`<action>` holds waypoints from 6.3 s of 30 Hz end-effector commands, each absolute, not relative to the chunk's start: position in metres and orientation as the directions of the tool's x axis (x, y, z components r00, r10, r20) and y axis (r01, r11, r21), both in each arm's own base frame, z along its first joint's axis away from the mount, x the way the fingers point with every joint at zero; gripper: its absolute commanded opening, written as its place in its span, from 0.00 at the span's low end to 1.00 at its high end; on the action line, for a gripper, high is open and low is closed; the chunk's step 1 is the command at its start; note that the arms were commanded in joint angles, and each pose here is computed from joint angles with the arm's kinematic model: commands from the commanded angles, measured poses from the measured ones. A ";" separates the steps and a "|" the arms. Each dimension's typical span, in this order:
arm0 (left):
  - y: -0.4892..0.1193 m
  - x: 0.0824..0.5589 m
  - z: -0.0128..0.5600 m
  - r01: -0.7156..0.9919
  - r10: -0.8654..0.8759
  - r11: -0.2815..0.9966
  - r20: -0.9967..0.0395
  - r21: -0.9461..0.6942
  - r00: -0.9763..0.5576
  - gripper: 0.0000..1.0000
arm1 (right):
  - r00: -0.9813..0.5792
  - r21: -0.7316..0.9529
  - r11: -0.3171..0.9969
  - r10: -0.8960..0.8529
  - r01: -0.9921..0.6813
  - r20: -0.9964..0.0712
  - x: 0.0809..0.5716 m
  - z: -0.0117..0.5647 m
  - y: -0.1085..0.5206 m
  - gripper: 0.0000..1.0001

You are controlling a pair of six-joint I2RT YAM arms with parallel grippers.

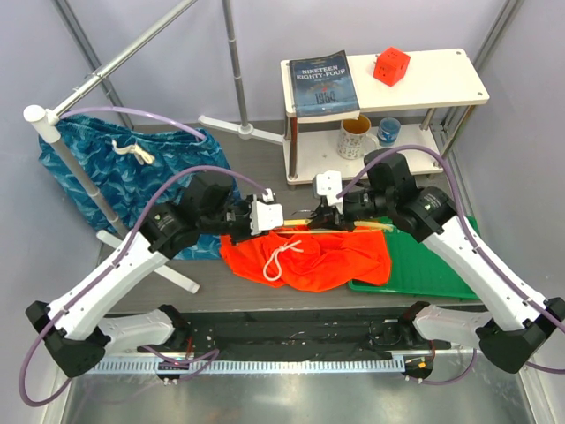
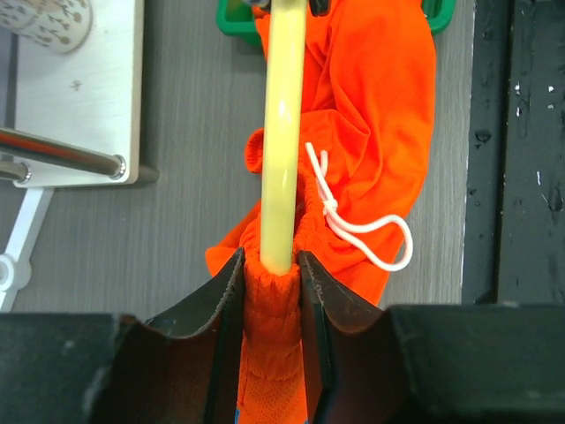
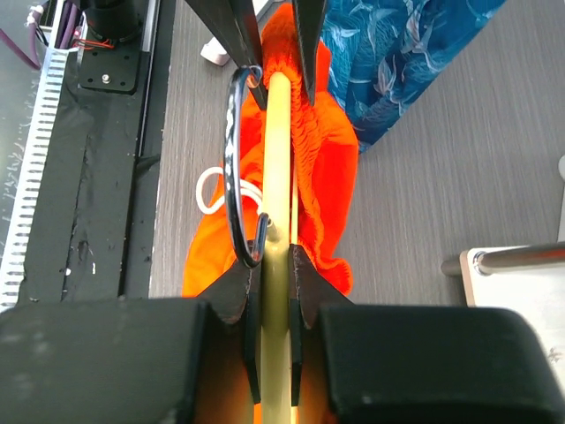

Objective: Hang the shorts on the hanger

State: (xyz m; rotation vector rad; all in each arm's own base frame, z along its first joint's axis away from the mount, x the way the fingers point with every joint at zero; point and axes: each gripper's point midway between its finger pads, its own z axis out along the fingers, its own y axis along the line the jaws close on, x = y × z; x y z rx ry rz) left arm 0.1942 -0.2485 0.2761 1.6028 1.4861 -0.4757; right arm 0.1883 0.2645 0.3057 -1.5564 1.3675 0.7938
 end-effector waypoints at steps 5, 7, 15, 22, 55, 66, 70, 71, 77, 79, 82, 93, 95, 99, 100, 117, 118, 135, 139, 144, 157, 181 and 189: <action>-0.252 0.179 0.266 0.968 0.604 0.057 -0.780 0.246 0.163 0.03 | 0.387 -0.381 -0.073 -0.200 -0.922 -0.900 0.169 0.360 0.282 0.01; -0.249 0.175 0.269 0.971 0.596 0.076 -0.791 0.228 0.139 0.00 | 0.368 -0.364 -0.060 -0.206 -0.929 -0.907 0.169 0.359 0.281 0.04; -0.225 0.151 0.275 0.961 0.537 0.031 -0.816 0.275 0.216 0.00 | 0.083 -0.108 0.120 -0.194 -0.987 -0.978 0.160 0.369 0.266 0.90; -0.207 0.111 0.256 0.944 0.536 -0.169 -0.778 0.283 0.328 0.00 | -0.103 0.069 0.289 -0.103 -0.955 -0.989 0.167 0.386 0.257 0.94; -0.208 0.064 0.235 0.839 0.557 -0.508 -0.668 0.195 0.493 0.00 | -0.349 0.166 0.315 -0.721 -0.934 -0.599 0.233 0.136 0.314 0.65; -0.211 0.064 0.238 0.852 0.559 -0.492 -0.683 0.182 0.469 0.00 | -0.285 0.054 0.302 -0.807 -0.952 -0.518 0.245 0.097 0.321 0.61; -0.214 0.067 0.238 0.878 0.570 -0.443 -0.699 0.181 0.432 0.00 | -0.273 0.045 0.290 -0.823 -0.956 -0.498 0.243 0.087 0.324 0.52; -0.214 0.069 0.238 0.896 0.583 -0.414 -0.709 0.162 0.397 0.00 | -0.282 0.048 0.298 -0.823 -0.953 -0.493 0.243 0.087 0.321 0.40; -0.203 0.085 0.247 0.962 0.593 -0.237 -0.763 0.138 0.256 0.00 | -0.387 0.074 0.413 -0.754 -0.908 -0.530 0.246 0.120 0.283 0.01; -0.203 0.093 0.256 0.981 0.555 -0.142 -0.811 0.130 0.188 0.00 | -0.459 0.095 0.494 -0.697 -0.864 -0.551 0.262 0.133 0.257 0.01; -0.193 0.104 0.264 0.990 0.521 -0.027 -0.843 0.139 0.133 0.00 | -0.539 0.164 0.563 -0.604 -0.810 -0.588 0.268 0.159 0.229 0.01; -0.152 0.126 0.288 0.919 0.395 0.340 -0.917 0.201 0.054 0.00 | -0.623 0.234 0.691 -0.387 -0.684 -0.680 0.251 0.201 0.173 0.01; -0.142 0.123 0.286 0.900 0.420 0.369 -0.906 0.232 0.061 0.00 | -0.651 0.254 0.722 -0.342 -0.644 -0.678 0.254 0.204 0.157 0.01; -0.132 0.120 0.280 0.884 0.455 0.401 -0.890 0.243 0.038 0.00 | -0.675 0.297 0.752 -0.255 -0.588 -0.692 0.263 0.217 0.137 0.01; -0.131 0.117 0.277 0.888 0.466 0.391 -0.884 0.242 0.036 0.00 | -0.676 0.298 0.759 -0.243 -0.579 -0.696 0.266 0.220 0.133 0.01; -0.111 0.130 0.238 0.914 0.645 0.367 -0.755 0.175 -0.114 0.00 | -0.626 0.252 0.787 -0.208 -0.563 -0.751 0.285 0.264 0.103 0.01; -0.112 0.132 0.238 0.916 0.650 0.364 -0.750 0.170 -0.119 0.00 | -0.620 0.244 0.787 -0.212 -0.566 -0.755 0.284 0.265 0.102 0.01; -0.108 0.144 0.233 0.958 0.769 0.285 -0.602 0.017 -0.217 0.00 | -0.541 0.152 0.762 -0.289 -0.629 -0.790 0.294 0.291 0.111 0.01; -0.092 0.139 0.220 0.956 0.810 0.284 -0.553 0.078 -0.195 0.00 | -0.537 0.090 0.794 -0.318 -0.602 -0.781 0.302 0.287 0.099 0.01; -0.084 0.141 0.212 0.950 0.827 0.301 -0.517 0.081 -0.218 0.00 | -0.507 0.110 0.753 -0.320 -0.649 -0.800 0.301 0.295 0.110 0.01; -0.142 0.182 0.255 0.951 0.756 0.308 -0.616 0.034 -0.223 0.00 | -0.454 0.144 0.568 -0.453 -0.810 -0.768 0.262 0.290 0.196 0.01; -0.161 0.154 0.311 0.967 0.608 0.222 -0.793 0.122 -0.040 0.00 | 0.078 -0.126 0.057 -0.515 -0.990 -0.853 0.197 0.345 0.290 0.80; -0.163 0.135 0.321 0.981 0.589 0.150 -0.808 0.122 0.011 0.00 | 0.236 -0.253 -0.055 -0.587 -0.966 -0.774 0.195 0.317 0.293 0.76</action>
